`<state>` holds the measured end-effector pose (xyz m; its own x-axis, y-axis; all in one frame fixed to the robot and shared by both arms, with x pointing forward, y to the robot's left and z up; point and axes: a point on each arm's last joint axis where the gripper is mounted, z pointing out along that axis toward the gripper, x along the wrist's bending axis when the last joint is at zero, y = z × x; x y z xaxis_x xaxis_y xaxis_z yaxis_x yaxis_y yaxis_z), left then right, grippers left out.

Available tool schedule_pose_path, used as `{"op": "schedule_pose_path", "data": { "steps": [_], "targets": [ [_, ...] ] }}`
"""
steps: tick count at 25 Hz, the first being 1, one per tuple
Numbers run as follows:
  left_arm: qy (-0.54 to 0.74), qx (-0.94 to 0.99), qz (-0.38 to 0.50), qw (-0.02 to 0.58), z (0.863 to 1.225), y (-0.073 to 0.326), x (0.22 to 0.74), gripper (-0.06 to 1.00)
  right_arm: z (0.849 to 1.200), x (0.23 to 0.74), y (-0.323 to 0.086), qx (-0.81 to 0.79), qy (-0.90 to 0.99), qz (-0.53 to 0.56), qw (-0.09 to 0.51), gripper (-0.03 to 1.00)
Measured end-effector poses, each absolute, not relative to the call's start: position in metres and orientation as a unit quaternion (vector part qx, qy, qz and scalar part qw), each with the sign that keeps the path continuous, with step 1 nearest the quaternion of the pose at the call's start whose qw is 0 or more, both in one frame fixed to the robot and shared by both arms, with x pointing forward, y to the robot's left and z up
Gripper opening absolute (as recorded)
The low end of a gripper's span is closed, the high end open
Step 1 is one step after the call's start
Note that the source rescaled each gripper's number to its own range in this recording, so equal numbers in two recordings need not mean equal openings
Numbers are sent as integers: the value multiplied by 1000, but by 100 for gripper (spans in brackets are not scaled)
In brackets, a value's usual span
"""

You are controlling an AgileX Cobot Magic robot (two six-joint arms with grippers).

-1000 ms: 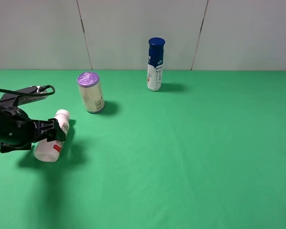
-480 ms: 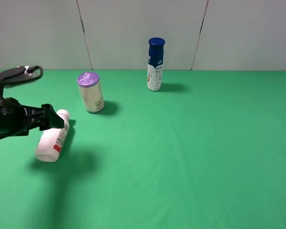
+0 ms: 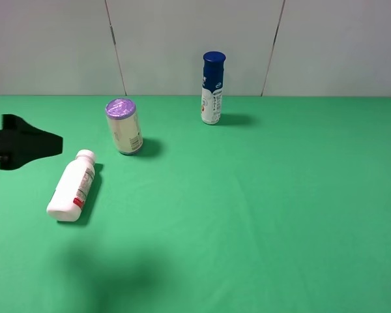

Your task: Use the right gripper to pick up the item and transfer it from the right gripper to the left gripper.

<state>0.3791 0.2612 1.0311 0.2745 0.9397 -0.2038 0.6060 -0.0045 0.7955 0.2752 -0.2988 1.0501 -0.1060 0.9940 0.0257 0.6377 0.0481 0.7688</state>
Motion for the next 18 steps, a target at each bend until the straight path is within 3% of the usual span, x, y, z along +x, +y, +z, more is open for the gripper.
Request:
{"op": "schedule_pose_path", "data": {
  "steps": [8, 18],
  "targets": [
    [502, 679, 270, 463, 1058, 269, 316, 100, 1050, 275, -299, 609, 670, 324, 275, 100],
    [440, 679, 341, 478, 1061, 276, 263, 100, 1050, 275, -299, 609, 670, 324, 275, 100]
  ]
}}
